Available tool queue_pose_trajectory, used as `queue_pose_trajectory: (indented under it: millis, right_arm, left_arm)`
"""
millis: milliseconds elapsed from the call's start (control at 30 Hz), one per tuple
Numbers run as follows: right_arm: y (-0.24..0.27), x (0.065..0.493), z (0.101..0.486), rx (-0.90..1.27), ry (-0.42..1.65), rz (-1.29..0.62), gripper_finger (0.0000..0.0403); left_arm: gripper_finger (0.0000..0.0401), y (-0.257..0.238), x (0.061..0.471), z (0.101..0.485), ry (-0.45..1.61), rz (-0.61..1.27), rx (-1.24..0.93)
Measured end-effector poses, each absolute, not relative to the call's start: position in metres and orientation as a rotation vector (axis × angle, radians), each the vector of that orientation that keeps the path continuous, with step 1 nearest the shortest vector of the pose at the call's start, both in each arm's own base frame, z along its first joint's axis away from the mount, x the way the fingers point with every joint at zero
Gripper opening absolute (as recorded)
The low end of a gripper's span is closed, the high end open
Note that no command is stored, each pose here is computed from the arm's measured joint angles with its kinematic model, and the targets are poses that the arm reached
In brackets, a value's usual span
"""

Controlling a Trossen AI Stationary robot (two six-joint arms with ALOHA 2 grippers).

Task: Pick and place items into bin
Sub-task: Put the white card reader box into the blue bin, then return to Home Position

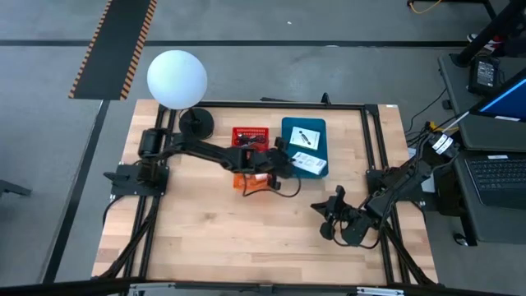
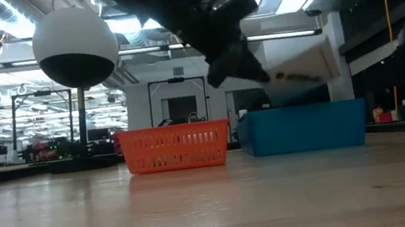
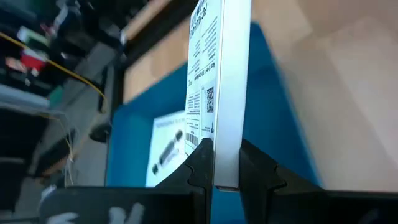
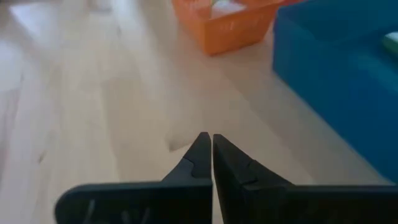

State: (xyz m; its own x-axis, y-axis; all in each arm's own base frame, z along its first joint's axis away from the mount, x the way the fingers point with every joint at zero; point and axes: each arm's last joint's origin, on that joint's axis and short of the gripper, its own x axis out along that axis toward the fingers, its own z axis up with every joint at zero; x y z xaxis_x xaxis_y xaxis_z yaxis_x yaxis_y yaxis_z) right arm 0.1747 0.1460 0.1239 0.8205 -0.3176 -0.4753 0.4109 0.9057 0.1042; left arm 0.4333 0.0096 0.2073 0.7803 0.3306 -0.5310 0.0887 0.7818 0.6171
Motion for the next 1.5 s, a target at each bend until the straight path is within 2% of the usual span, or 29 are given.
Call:
queue_pose_trajectory:
  millis: [267,567,833,1067,1267,1500]
  right_arm:
    - [0.138,0.181,0.125,0.156,0.452,-0.441,0.0000]
    - [0.130,0.190,0.127,0.096,0.450,-0.459,0.0000]
    - [0.131,0.194,0.130,0.125,0.422,-0.442,0.0000]
    - [0.132,0.194,0.130,0.144,0.432,-0.421,0.0000]
    - [0.133,0.195,0.130,0.146,0.429,-0.419,0.0000]
    - [0.134,0.197,0.133,0.180,0.406,-0.409,0.0000]
  left_arm:
    - [0.0042,0.027,0.450,0.186,0.776,0.156,0.662]
    - [0.0044,0.030,0.450,0.183,0.825,0.193,0.675]
    - [0.0093,0.029,0.450,0.183,0.825,0.190,0.672]
    - [0.0111,0.029,0.449,0.183,0.826,0.201,0.642]
    - [0.0107,0.021,0.448,0.186,0.816,0.194,0.614]
    - [0.0071,-0.005,0.430,0.220,0.770,-0.014,0.504]
